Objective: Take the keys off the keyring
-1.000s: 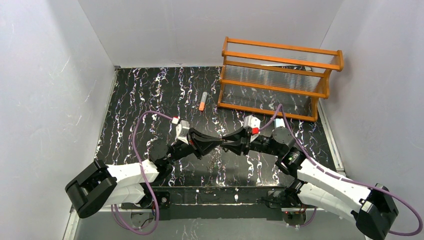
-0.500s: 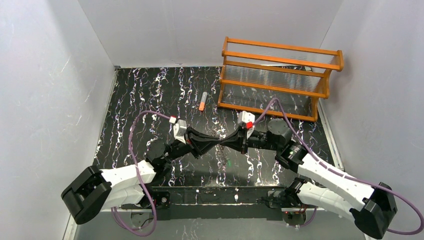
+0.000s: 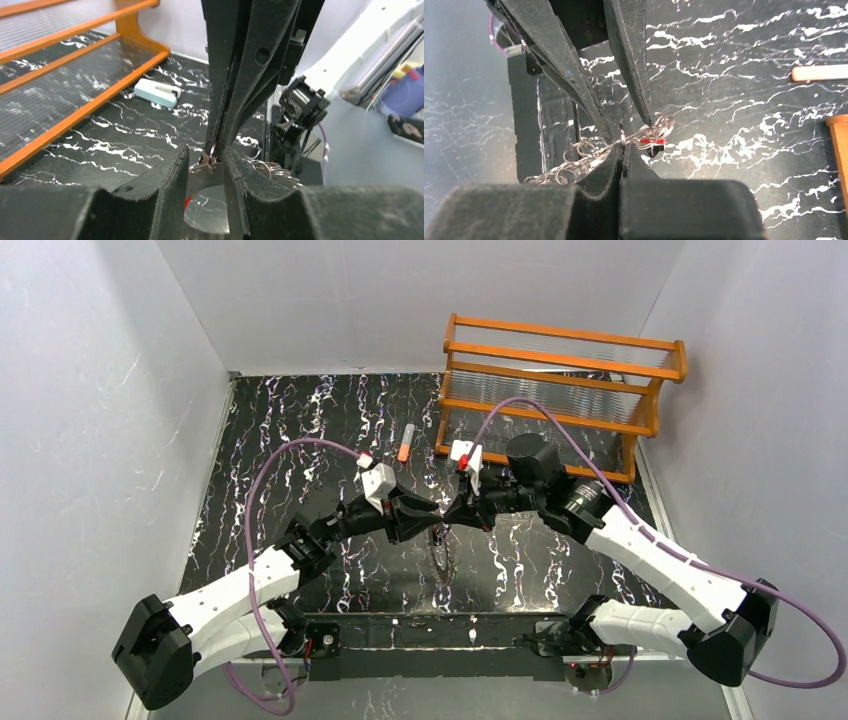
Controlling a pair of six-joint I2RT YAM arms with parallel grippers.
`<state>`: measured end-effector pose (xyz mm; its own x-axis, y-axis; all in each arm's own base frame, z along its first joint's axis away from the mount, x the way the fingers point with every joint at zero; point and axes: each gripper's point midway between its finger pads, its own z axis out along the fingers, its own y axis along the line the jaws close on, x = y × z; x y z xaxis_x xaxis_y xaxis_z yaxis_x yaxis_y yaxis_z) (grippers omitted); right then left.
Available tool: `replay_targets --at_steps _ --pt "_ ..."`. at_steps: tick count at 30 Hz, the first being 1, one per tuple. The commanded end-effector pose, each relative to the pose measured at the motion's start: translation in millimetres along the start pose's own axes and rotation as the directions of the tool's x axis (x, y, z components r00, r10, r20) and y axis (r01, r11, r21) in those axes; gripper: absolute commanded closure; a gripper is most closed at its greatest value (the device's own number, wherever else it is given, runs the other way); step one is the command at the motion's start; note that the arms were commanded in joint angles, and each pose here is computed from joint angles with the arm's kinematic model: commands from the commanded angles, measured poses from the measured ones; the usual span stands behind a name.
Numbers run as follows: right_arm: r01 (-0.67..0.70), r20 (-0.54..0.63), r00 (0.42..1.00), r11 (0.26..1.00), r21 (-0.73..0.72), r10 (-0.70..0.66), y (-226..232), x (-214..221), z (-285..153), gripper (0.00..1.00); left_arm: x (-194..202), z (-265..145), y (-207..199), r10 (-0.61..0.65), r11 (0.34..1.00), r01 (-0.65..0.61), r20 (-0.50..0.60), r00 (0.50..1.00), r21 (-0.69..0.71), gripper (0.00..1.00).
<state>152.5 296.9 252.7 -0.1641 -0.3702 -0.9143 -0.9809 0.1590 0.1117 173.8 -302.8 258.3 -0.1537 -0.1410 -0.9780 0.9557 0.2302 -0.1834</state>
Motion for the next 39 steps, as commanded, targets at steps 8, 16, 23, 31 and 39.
replay_targets --at_steps 8,16,23,31,39 --pt "0.052 -0.087 0.994 0.995 -0.081 -0.059 6 -9 -4 0.99 19 1 -14 0.103 0.983 -0.071 -0.193 0.976 0.166 0.76" --pt "0.045 -0.091 0.994 0.991 -0.13 -0.057 11 -8 1 0.99 24 2 -18 0.1 0.978 -0.055 -0.218 0.971 0.204 0.77" --pt "0.033 -0.104 0.993 0.984 -0.174 -0.052 16 -3 4 0.99 23 5 -21 0.094 0.972 -0.043 -0.213 0.973 0.232 0.8" --pt "0.061 -0.083 0.993 0.979 -0.192 -0.078 18 -5 4 0.99 24 8 -24 0.042 0.968 0.015 -0.224 0.974 0.249 1.0" --pt "0.121 0.016 0.993 0.992 -0.037 -0.12 5 5 -6 0.54 15 5 -26 0.031 0.977 0.005 -0.164 0.986 0.215 1.0"
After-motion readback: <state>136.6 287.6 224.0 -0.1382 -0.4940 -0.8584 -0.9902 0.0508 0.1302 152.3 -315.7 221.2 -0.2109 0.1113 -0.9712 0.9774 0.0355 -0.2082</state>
